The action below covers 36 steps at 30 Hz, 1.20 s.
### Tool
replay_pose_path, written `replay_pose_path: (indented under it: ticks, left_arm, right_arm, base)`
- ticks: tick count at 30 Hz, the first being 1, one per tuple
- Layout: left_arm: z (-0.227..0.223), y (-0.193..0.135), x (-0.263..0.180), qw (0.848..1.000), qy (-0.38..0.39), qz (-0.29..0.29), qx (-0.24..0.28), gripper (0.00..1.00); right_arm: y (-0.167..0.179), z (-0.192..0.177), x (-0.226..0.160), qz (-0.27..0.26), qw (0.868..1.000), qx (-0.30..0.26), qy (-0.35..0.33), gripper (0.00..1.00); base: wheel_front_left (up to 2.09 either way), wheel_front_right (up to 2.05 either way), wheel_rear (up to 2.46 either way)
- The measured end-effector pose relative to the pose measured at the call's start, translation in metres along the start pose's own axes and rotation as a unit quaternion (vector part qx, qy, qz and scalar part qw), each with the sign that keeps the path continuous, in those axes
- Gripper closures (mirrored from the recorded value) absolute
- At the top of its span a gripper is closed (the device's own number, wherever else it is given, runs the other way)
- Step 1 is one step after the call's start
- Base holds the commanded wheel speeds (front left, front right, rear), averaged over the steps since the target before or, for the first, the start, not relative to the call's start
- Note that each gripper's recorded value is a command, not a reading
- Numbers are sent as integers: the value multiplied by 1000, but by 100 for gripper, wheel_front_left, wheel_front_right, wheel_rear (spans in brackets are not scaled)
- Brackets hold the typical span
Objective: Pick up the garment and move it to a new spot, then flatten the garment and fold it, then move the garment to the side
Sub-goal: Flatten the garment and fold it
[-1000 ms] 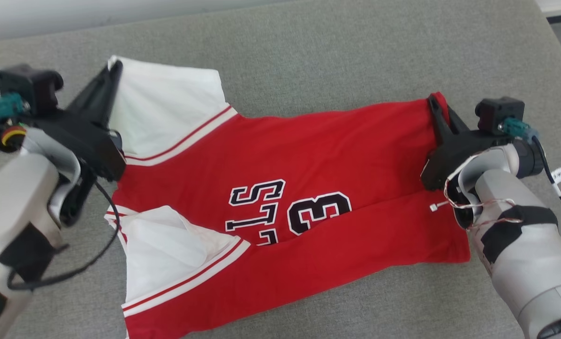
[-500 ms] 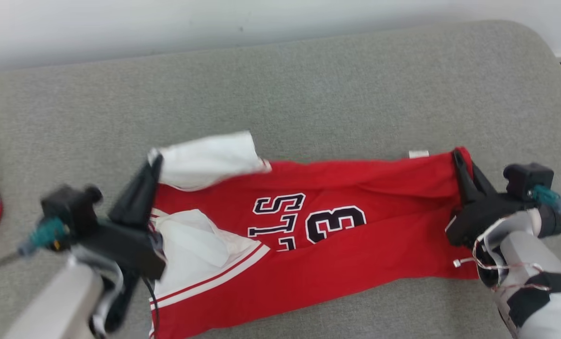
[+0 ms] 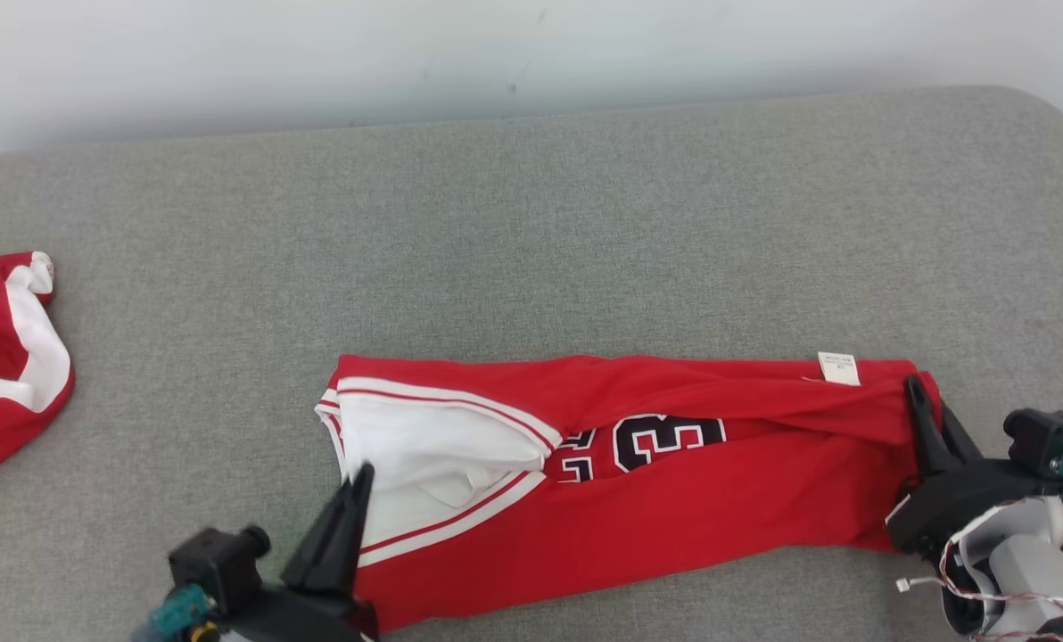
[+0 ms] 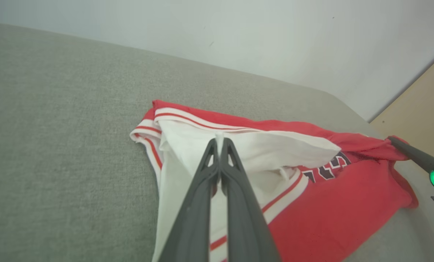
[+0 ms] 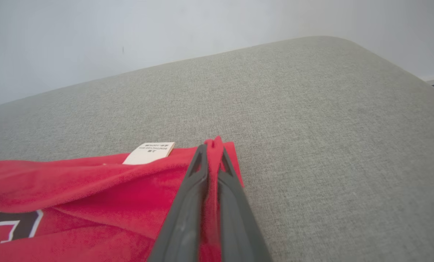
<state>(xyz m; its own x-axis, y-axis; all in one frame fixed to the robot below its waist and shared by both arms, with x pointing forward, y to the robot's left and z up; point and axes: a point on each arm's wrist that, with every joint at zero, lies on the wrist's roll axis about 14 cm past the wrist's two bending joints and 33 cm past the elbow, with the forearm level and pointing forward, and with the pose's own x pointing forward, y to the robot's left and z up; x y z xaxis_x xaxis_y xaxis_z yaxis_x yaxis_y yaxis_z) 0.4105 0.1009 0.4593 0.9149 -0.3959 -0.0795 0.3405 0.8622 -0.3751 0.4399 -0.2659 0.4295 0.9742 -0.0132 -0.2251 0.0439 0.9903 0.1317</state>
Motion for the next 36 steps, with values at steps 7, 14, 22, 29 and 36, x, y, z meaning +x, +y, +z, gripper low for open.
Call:
replay_pose_path:
  ticks: [7, 14, 22, 29, 36]
  left_arm:
    - [-24, 1, -11, 1000, 24, 18, -6, 0]
    - [6, 19, -15, 997, -29, 60, 46, 0]
    - [31, 37, -38, 985, -76, 122, 99, 0]
    - [26, 51, -59, 978, -72, 162, 110, 0]
    - [20, 54, -69, 976, -61, 171, 117, 0]
  right_arm:
    - [-1, -3, -9, -6, 1000, 7, 0, 0]
    - [-5, 13, -11, -12, 1000, 10, -26, 0]
    - [-15, -17, -21, -34, 999, 13, 24, 0]
    - [-1, -39, -20, -30, 997, 28, 61, 0]
    - [5, -49, -21, -26, 995, 36, 85, 100]
  base:
    - [0, 0, 0]
    - [0, 0, 0]
    - [0, 0, 0]
    - [0, 0, 0]
    - [0, 0, 0]
